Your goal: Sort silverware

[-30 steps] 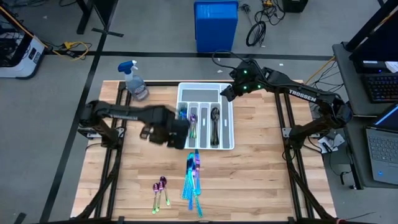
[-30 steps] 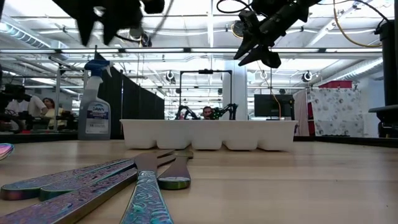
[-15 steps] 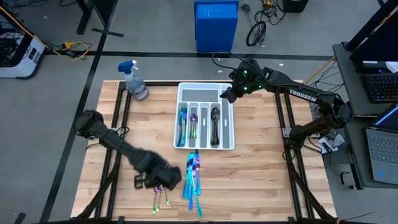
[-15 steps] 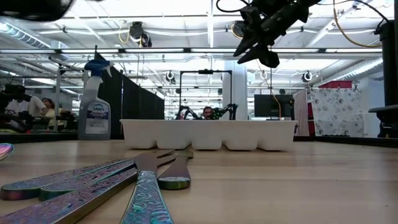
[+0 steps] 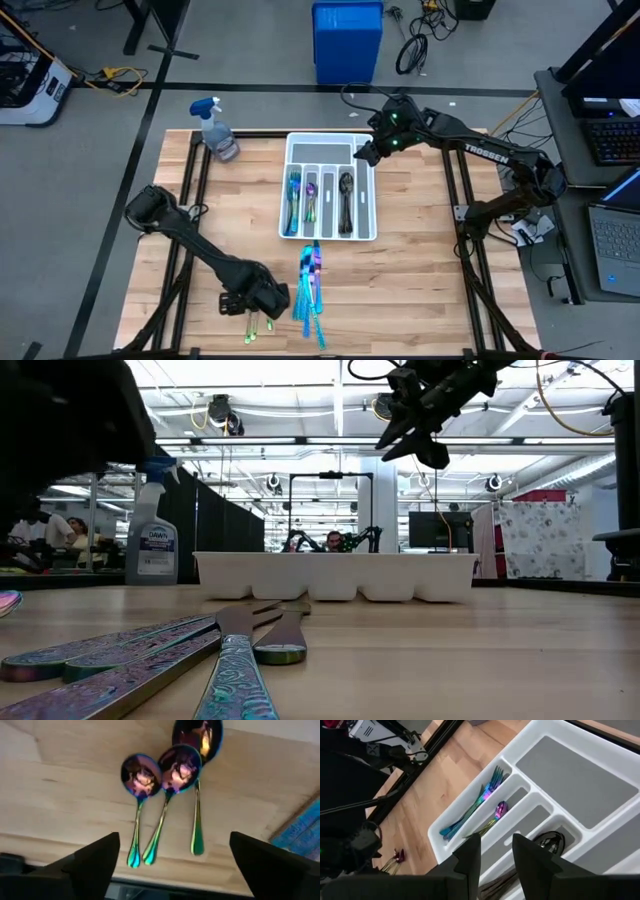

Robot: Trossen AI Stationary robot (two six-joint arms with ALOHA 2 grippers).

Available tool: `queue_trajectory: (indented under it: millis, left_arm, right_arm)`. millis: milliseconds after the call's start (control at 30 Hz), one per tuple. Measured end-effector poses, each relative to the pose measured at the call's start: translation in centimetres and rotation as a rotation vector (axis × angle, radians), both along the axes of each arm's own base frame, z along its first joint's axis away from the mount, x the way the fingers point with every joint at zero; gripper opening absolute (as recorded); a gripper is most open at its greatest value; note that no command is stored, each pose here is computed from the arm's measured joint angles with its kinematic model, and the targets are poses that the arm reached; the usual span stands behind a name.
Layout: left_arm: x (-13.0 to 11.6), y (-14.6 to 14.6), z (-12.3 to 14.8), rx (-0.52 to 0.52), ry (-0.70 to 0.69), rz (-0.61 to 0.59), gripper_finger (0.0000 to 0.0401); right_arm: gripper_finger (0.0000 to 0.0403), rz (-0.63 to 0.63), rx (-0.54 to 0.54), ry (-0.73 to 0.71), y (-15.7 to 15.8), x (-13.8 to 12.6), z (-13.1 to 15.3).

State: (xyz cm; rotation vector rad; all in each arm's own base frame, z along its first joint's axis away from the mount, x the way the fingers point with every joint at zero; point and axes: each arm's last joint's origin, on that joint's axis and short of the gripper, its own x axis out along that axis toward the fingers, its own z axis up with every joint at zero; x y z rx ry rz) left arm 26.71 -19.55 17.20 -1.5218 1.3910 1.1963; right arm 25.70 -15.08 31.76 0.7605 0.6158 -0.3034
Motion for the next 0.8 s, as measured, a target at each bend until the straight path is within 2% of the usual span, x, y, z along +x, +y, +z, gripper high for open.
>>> queue_trajectory:
  millis: [300,533,800]
  left_arm:
    - [1.1,-0.9,-2.6,-0.026,0.005,-0.007,0.0384]
    - [0.9,-0.9,-1.8,-0.051,-0.008,-0.01,0.0384]
    - [-0.3,-0.2,-2.1,0.023,0.098,-0.025,0.0384]
  right_arm:
    - [0.0096,0.002,-0.003,-0.003,0.0,0.0,0.0]
    - [0.0096,0.004,-0.005,-0.004,0.0,0.0,0.0]
    - [0.0096,0.002,-0.009,-0.009,-0.1,0.0,0.1]
